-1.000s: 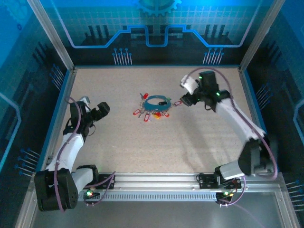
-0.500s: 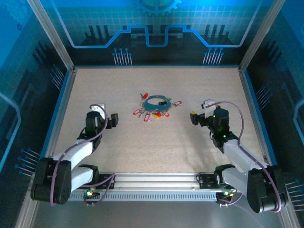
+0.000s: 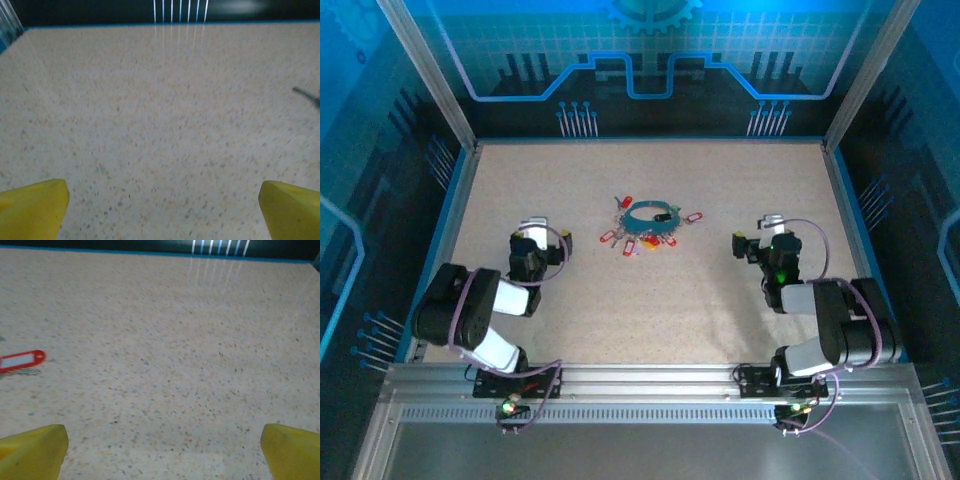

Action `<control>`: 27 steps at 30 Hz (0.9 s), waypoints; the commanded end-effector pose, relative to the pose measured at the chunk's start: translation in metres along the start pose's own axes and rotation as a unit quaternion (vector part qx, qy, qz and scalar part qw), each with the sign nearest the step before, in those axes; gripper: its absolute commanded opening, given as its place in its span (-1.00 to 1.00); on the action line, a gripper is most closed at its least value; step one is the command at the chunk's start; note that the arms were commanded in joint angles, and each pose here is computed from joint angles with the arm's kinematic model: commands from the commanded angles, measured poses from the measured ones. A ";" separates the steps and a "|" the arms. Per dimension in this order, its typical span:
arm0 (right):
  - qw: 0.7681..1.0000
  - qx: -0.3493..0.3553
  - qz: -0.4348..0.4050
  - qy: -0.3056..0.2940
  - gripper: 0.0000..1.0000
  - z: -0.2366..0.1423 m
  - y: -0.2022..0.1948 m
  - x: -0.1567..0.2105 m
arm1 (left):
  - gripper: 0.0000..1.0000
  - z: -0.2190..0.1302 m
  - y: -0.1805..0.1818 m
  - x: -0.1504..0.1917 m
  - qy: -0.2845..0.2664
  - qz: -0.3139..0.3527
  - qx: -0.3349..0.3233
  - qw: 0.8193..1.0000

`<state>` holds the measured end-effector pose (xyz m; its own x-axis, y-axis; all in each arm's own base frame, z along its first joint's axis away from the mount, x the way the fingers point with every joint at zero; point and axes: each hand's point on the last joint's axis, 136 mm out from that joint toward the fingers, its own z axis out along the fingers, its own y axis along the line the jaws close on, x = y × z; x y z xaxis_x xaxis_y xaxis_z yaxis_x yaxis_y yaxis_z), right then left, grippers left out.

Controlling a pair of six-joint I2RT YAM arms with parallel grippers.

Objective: Put the keys on the keyring

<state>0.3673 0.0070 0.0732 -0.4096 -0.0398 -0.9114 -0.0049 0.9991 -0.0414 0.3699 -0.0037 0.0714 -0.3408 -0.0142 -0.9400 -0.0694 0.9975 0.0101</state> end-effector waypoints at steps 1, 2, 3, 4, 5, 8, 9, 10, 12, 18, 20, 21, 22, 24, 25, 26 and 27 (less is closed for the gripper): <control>0.999 0.016 0.003 -0.036 0.99 0.012 -0.002 -0.031 | 0.98 -0.003 0.001 -0.036 -0.071 -0.019 -0.005 0.997; 1.000 0.017 -0.003 -0.017 0.99 0.015 0.000 -0.031 | 0.98 0.000 -0.003 -0.037 -0.070 -0.010 0.003 0.997; 1.000 0.018 -0.010 -0.023 0.99 0.016 0.002 -0.033 | 0.98 0.003 -0.003 -0.036 -0.057 -0.009 0.001 0.998; 1.000 0.018 -0.010 -0.020 0.99 0.016 0.002 -0.032 | 0.98 0.008 0.000 -0.034 -0.042 -0.012 -0.011 0.999; 1.000 0.016 -0.008 -0.020 0.99 0.016 0.002 -0.033 | 0.98 0.013 0.004 -0.034 -0.029 -0.016 -0.021 0.999; 1.000 0.015 -0.017 -0.018 0.99 0.017 0.005 -0.032 | 0.98 0.015 0.010 -0.034 -0.022 -0.030 -0.026 0.999; 1.000 0.014 -0.017 -0.019 0.99 0.017 0.006 -0.032 | 0.98 0.015 0.009 -0.033 -0.023 -0.028 -0.023 0.999; 1.000 0.015 -0.017 -0.019 0.99 0.017 0.006 -0.033 | 0.98 0.015 0.009 -0.034 -0.023 -0.027 -0.023 0.999; 1.000 0.015 -0.017 -0.019 0.99 0.017 0.006 -0.033 | 0.98 0.015 0.009 -0.033 -0.022 -0.027 -0.022 0.999; 1.000 0.015 -0.018 -0.019 0.99 0.017 0.005 -0.033 | 0.98 0.015 0.009 -0.033 -0.021 -0.028 -0.023 0.999; 1.000 0.014 -0.018 -0.019 0.99 0.017 0.006 -0.033 | 0.98 0.015 0.009 -0.033 -0.021 -0.028 -0.023 0.999; 1.000 0.014 -0.018 -0.018 0.99 0.017 0.006 -0.033 | 0.98 0.015 0.009 -0.033 -0.021 -0.027 -0.023 0.999; 1.000 0.009 -0.020 -0.018 0.99 0.017 0.008 -0.033 | 0.98 0.015 0.009 -0.033 -0.021 -0.028 -0.023 0.999; 0.999 -0.038 -0.028 -0.010 0.99 0.020 0.019 -0.032 | 0.98 0.015 0.009 -0.033 -0.021 -0.028 -0.022 0.999; 0.998 -0.054 -0.028 -0.009 0.99 0.020 0.022 -0.033 | 0.98 0.015 0.009 -0.033 -0.021 -0.028 -0.022 0.999; 0.998 -0.054 -0.028 -0.008 0.99 0.020 0.022 -0.032 | 0.98 0.015 0.009 -0.033 -0.021 -0.027 -0.023 0.999; 0.998 -0.055 -0.028 -0.008 0.99 0.020 0.023 -0.032 | 0.97 0.015 0.009 -0.033 -0.022 -0.027 -0.022 0.999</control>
<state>0.3940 0.0226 0.0911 -0.3933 -0.0776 -0.9161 -0.0663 0.9962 -0.0559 0.3922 0.0028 0.0889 -0.3194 -0.0446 -0.9466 -0.1078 0.9941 -0.0105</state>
